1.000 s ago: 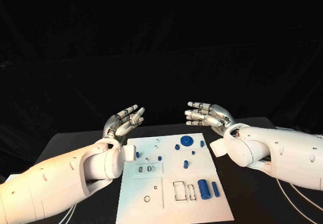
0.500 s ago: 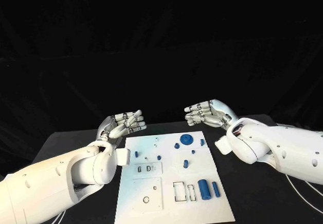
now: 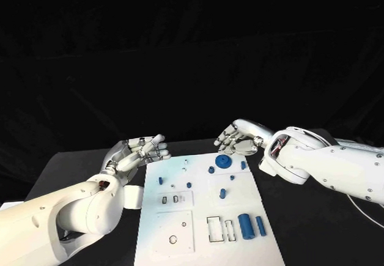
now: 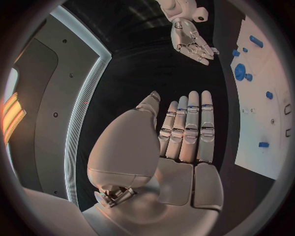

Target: Assemble the parts on the task board

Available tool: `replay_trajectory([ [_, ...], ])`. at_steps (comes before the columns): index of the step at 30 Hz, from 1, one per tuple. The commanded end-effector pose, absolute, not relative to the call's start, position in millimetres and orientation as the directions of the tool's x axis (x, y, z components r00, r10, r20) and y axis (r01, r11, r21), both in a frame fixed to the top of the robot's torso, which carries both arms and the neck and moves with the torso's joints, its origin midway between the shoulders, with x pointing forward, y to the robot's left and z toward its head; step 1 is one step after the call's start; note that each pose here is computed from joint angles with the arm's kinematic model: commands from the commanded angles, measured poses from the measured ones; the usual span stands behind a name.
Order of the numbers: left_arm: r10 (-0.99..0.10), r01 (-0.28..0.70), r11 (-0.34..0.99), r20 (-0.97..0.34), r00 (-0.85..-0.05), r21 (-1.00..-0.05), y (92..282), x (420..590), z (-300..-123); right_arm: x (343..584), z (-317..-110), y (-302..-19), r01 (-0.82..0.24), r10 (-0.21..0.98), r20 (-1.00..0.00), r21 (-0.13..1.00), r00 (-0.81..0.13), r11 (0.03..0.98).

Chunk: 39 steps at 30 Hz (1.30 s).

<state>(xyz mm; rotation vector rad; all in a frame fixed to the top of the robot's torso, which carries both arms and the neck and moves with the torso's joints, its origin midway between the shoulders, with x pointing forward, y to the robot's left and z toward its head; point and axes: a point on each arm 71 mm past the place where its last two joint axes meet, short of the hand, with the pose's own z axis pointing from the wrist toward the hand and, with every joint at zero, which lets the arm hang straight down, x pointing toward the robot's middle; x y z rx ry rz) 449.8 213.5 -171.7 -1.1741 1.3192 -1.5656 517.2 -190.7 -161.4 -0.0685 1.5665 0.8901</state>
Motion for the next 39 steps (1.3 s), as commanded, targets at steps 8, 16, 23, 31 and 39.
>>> replay_trajectory([
  [8, -0.889, -0.007, -0.263, 0.245, -0.388, -0.965, 202.1, 437.3, -145.0, 517.0, -155.1, -179.5, -0.557, 0.076, -0.993, 0.111, -0.086, 0.823],
  [16, -0.877, -0.007, -0.272, 0.251, -0.41, -0.962, 195.6, 433.1, -138.0, 516.0, -156.5, -169.7, -0.594, 0.021, -0.995, 0.073, -0.094, 0.801],
  [23, -0.877, -0.003, -0.272, 0.249, -0.41, -0.962, 196.3, 432.6, -135.6, 516.3, -157.7, -162.5, -0.614, 0.003, -0.995, 0.062, -0.097, 0.787],
  [31, -0.876, -0.002, -0.272, 0.249, -0.413, -0.962, 195.2, 433.3, -134.5, 519.1, -160.5, -155.8, -0.618, -0.019, -0.994, 0.053, -0.109, 0.784],
  [39, -0.875, -0.003, -0.272, 0.249, -0.415, -0.962, 194.6, 433.0, -133.7, 523.0, -163.4, -151.3, -0.616, -0.035, -0.992, 0.045, -0.118, 0.786],
])
